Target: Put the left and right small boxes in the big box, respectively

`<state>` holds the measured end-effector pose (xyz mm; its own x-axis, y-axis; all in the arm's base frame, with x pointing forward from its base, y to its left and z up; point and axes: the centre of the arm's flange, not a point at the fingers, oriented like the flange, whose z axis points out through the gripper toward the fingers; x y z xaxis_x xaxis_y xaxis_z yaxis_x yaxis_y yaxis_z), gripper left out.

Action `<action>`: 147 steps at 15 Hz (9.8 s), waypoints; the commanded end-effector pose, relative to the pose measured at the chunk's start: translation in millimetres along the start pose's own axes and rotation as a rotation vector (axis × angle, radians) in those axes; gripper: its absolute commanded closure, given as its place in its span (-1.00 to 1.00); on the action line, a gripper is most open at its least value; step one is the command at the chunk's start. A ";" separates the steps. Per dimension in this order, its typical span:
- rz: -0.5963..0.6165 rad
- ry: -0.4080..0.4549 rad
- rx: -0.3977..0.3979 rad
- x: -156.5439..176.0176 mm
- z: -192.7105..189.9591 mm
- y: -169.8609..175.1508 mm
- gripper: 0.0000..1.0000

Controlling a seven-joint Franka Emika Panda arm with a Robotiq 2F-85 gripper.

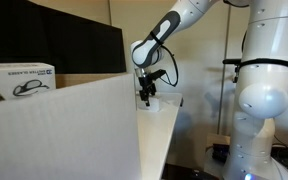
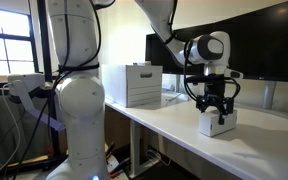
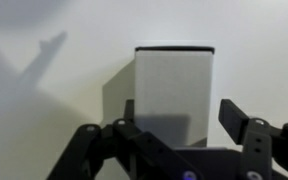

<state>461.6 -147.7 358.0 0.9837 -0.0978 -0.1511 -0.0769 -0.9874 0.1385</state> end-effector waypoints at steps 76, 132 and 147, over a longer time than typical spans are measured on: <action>-1.371 0.229 -0.050 -325.4 -387.0 -227.5 0.37; -1.630 0.247 -0.257 41.5 -321.5 -525.2 -1.00; -1.583 0.379 -0.245 14.2 -385.6 -485.3 -1.00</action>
<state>578.2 384.9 643.5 0.0364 0.9976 -0.0597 0.9747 -0.0222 0.2224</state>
